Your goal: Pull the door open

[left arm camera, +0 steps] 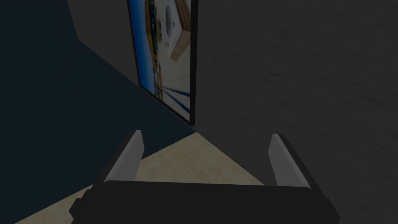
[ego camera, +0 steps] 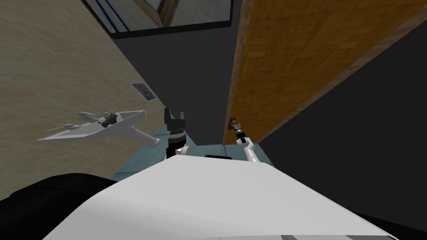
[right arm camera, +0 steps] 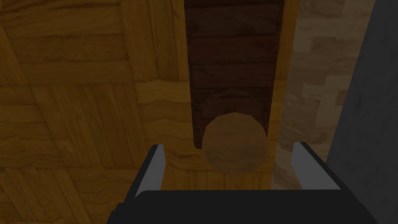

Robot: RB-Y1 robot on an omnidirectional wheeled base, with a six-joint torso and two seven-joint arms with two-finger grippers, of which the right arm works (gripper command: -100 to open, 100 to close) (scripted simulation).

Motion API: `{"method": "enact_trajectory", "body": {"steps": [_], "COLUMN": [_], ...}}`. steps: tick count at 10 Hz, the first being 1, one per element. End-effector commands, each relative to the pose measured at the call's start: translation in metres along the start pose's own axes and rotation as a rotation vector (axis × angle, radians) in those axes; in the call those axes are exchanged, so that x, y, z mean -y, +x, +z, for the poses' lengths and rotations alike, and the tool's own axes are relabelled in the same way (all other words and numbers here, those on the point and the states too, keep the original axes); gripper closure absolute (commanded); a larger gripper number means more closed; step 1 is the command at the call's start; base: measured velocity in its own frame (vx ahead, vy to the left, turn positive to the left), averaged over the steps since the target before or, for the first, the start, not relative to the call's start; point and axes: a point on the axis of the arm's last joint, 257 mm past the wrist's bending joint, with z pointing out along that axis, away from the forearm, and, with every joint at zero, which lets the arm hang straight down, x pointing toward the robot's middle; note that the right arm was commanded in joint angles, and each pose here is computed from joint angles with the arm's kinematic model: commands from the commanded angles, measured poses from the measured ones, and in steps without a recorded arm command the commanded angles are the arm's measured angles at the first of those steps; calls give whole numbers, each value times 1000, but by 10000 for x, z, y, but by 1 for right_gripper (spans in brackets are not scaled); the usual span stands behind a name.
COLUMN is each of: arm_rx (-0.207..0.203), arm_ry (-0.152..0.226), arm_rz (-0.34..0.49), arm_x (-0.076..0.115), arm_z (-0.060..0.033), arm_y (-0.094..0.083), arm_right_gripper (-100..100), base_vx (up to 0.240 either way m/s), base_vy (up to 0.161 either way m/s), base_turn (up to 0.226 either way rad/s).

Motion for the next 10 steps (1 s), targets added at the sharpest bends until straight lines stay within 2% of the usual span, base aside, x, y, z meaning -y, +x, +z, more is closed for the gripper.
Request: {"method": "enact_trajectory", "body": {"steps": [1,3,4,5,10], "arm_rx": [-1,8,6,6,6], "arm_ry": [24,48,42,42,42], "arm_rz": [7,23,19,19,19], "arm_x": [56,63,66,66,66], "arm_z": [27,95,81,81,81], "arm_y": [-1,-44,-31,-31,-31], "arm_right_gripper": [-100,-100,-100,100,100], "base_vx": [21,29,16,-3,-2], "base_vy": [-72,-82,-40,5,6], "base_turn": [151,294,48,-42,-3]}}
